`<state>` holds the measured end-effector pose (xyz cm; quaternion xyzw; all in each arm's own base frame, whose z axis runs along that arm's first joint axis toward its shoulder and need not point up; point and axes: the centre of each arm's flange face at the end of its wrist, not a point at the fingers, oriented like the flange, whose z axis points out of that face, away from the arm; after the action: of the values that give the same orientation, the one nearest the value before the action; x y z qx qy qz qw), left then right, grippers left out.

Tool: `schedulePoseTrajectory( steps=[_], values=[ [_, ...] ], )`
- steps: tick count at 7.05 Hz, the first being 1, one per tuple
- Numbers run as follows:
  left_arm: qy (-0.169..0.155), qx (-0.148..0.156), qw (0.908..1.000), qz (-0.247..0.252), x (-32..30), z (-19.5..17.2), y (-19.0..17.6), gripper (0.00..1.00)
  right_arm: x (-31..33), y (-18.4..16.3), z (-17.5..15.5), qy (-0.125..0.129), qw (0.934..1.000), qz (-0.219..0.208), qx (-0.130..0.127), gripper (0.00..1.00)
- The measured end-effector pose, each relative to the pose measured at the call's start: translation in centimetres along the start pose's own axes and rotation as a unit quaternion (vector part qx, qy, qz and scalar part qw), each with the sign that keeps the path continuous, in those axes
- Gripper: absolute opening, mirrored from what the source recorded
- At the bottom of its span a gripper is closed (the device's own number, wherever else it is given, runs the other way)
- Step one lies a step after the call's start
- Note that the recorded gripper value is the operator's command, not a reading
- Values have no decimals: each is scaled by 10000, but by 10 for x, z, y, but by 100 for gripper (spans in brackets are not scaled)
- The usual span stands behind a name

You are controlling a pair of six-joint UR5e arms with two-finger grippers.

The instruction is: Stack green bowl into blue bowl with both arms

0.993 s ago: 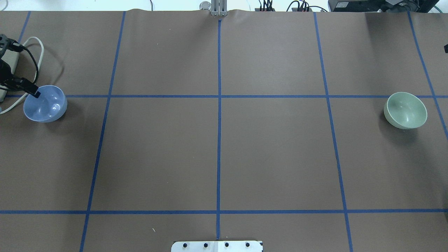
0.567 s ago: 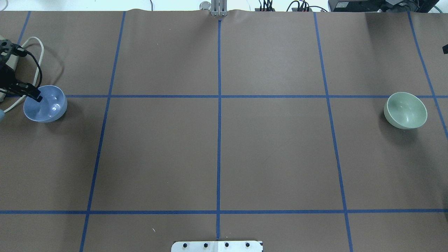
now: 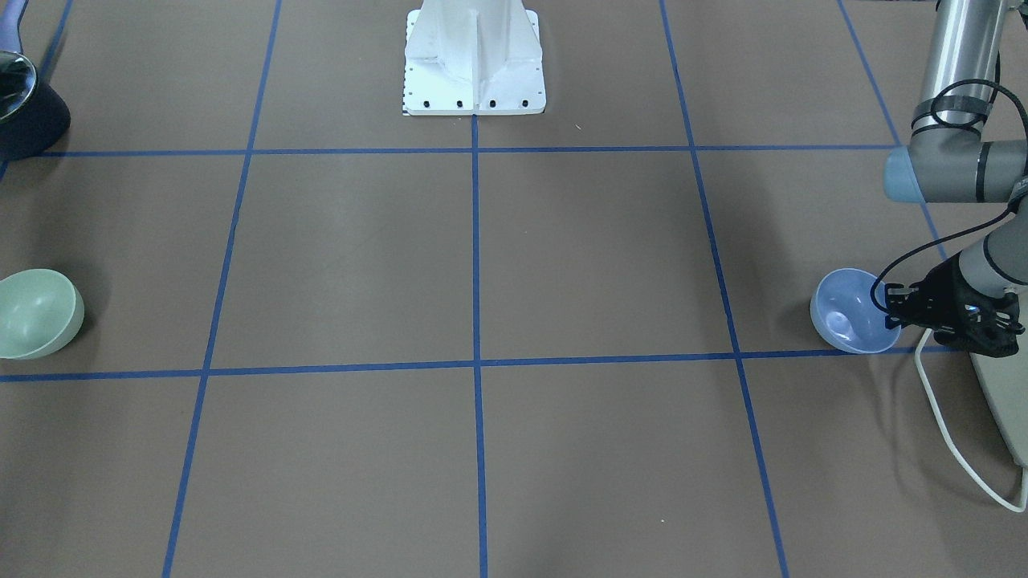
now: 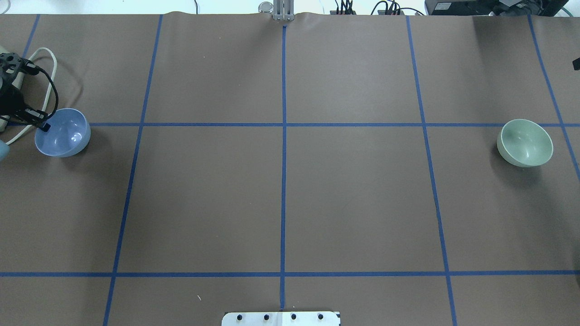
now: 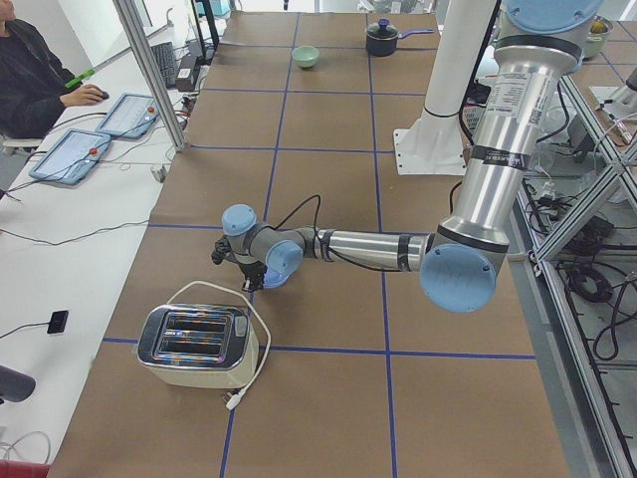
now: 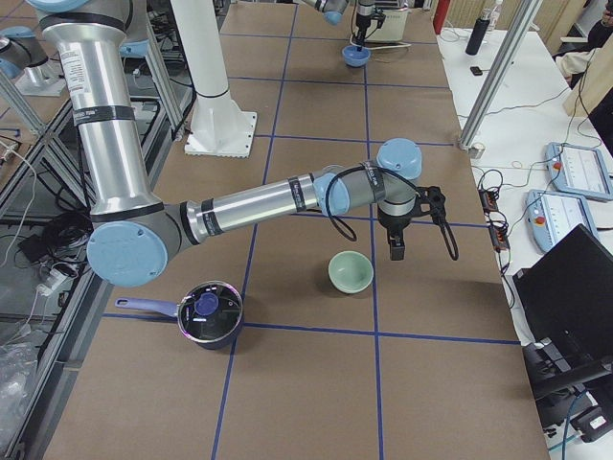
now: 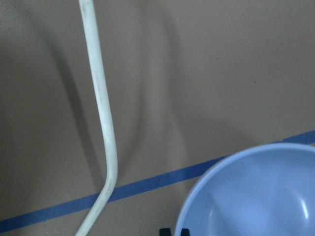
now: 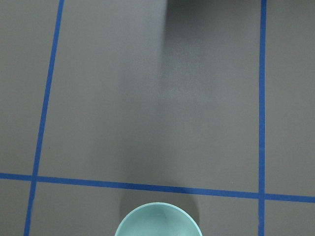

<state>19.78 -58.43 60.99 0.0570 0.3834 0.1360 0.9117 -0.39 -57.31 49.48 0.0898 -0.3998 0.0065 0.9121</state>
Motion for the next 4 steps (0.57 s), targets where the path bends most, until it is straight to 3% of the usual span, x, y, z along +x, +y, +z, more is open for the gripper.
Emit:
schedulePoseTrajectory(
  steps=[2, 4],
  values=[
    [96, 50, 9999, 44, 16, -12, -10, 0, -6, -2, 3, 2, 10000, -25, -37, 99],
    [300, -19, 9995, -100, 64, -51, -43, 0, -29, -9, 12, 12, 9997, 82, -210, 99]
  ],
)
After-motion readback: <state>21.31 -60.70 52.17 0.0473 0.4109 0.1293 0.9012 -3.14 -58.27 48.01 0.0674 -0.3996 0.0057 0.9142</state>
